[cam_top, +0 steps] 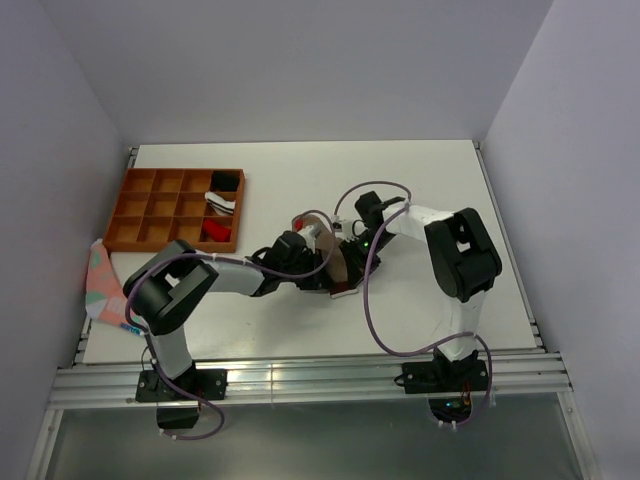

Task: Roll the socks
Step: Roll the sock at the center of the board.

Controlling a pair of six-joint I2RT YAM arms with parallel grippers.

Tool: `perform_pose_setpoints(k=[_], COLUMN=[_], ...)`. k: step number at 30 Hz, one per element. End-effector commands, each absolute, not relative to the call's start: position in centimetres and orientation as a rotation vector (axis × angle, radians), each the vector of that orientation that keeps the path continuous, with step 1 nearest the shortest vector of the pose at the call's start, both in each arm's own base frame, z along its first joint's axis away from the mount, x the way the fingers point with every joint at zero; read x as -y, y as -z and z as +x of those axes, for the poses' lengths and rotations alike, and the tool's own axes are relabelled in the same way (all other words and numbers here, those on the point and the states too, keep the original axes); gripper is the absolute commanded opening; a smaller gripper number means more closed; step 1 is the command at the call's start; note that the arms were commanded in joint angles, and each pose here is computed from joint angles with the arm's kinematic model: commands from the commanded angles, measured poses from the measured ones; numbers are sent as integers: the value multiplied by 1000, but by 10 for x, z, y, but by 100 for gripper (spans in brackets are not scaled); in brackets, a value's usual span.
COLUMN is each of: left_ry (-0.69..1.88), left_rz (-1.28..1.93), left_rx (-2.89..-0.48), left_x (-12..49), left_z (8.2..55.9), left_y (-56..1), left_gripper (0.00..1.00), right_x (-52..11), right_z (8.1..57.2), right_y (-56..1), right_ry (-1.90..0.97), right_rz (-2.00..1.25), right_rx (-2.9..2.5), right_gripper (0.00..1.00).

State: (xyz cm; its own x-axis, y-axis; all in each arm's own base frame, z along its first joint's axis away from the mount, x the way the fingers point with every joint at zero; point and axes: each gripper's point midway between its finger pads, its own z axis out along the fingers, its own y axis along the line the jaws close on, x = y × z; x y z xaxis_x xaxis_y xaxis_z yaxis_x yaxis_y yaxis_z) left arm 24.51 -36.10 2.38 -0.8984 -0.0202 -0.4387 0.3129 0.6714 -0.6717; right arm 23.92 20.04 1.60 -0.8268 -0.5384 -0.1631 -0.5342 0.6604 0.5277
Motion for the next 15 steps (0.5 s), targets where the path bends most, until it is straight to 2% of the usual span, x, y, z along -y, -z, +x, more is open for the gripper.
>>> perform_pose_setpoints(k=[1, 6, 15], left_ry=[990, 961, 941], left_rz=[191, 160, 242], left_rx=[-2457, -2372, -2161], left_x=[342, 332, 329], left_z=[244, 246, 243], left_y=[-20, -33, -64], left_gripper=[21, 35, 41], right_x=[-194, -192, -196], right_z=[253, 253, 254], right_y=[-5, 1, -2], right_ry=[770, 700, 623], right_rz=[922, 925, 946], right_rx=[2897, 2888, 2861], right_gripper=[6, 5, 5])
